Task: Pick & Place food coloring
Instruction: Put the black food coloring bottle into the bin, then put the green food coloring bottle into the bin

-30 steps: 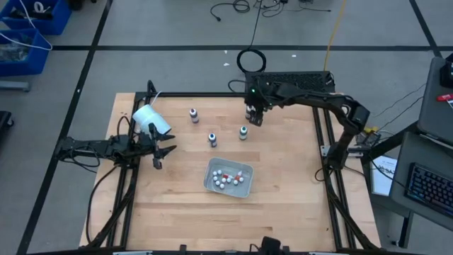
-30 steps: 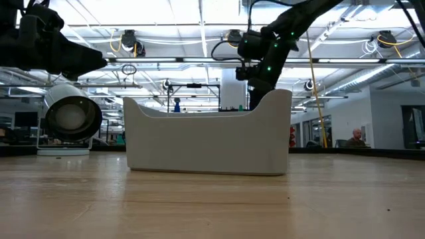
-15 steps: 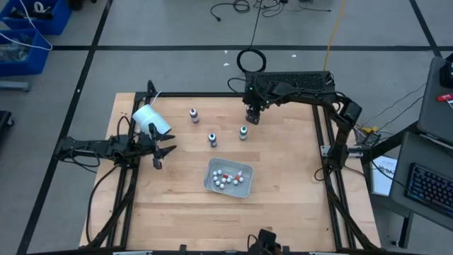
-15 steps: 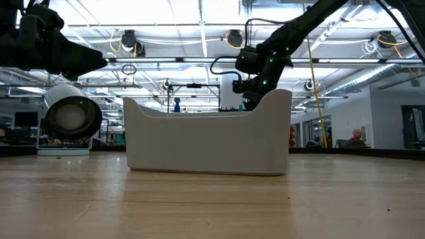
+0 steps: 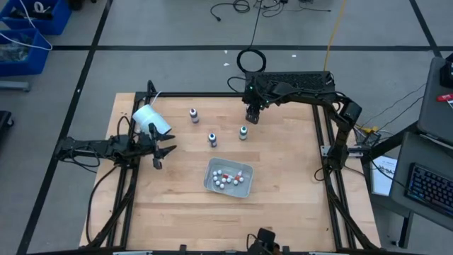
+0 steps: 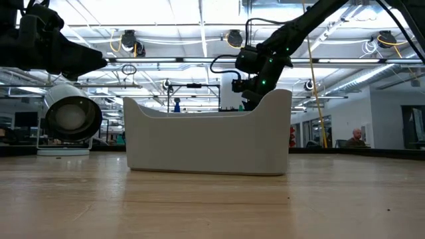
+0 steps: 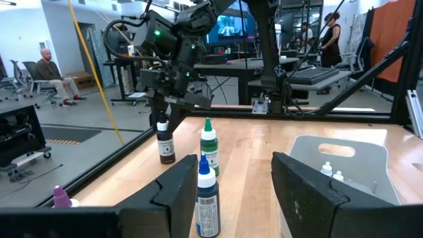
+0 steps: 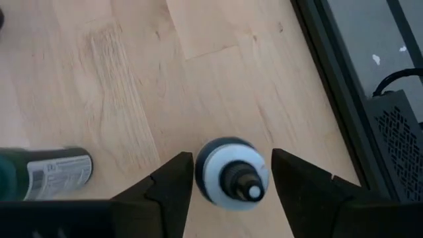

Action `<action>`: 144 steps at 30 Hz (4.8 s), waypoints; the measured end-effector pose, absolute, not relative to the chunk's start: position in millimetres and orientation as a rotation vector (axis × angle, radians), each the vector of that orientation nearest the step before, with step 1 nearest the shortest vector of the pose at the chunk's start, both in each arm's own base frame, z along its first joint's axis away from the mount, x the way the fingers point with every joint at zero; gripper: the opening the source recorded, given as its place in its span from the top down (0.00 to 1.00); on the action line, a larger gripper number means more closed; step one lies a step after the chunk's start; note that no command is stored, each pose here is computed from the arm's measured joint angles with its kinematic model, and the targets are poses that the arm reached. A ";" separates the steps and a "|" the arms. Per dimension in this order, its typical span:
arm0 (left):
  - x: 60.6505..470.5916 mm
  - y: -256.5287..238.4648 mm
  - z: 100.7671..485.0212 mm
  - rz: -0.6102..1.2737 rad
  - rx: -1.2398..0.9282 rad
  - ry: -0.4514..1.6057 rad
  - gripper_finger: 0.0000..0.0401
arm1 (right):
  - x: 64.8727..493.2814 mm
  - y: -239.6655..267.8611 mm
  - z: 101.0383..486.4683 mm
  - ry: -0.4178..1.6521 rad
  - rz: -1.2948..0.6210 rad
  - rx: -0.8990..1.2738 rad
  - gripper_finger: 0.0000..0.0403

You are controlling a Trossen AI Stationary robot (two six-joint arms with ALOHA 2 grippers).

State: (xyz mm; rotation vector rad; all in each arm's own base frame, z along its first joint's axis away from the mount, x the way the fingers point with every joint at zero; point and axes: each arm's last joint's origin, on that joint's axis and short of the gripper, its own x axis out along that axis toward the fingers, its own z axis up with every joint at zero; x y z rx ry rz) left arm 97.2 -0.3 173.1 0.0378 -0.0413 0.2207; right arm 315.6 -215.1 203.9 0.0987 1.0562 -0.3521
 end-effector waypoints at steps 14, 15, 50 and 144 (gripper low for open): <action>97.2 -0.3 173.2 0.221 0.038 -0.041 0.51 | 315.9 -215.2 204.8 1.046 -0.361 0.112 0.73; 97.2 -0.4 173.2 0.220 0.038 -0.041 0.51 | 315.7 -215.1 204.7 1.048 -0.361 0.113 0.73; 97.2 -0.4 173.5 0.220 0.038 -0.042 0.51 | 337.0 63.7 297.1 0.786 0.070 -0.223 0.73; 97.1 -0.4 173.5 0.220 0.038 -0.042 0.51 | 315.8 -86.8 279.5 0.935 -0.264 0.045 0.45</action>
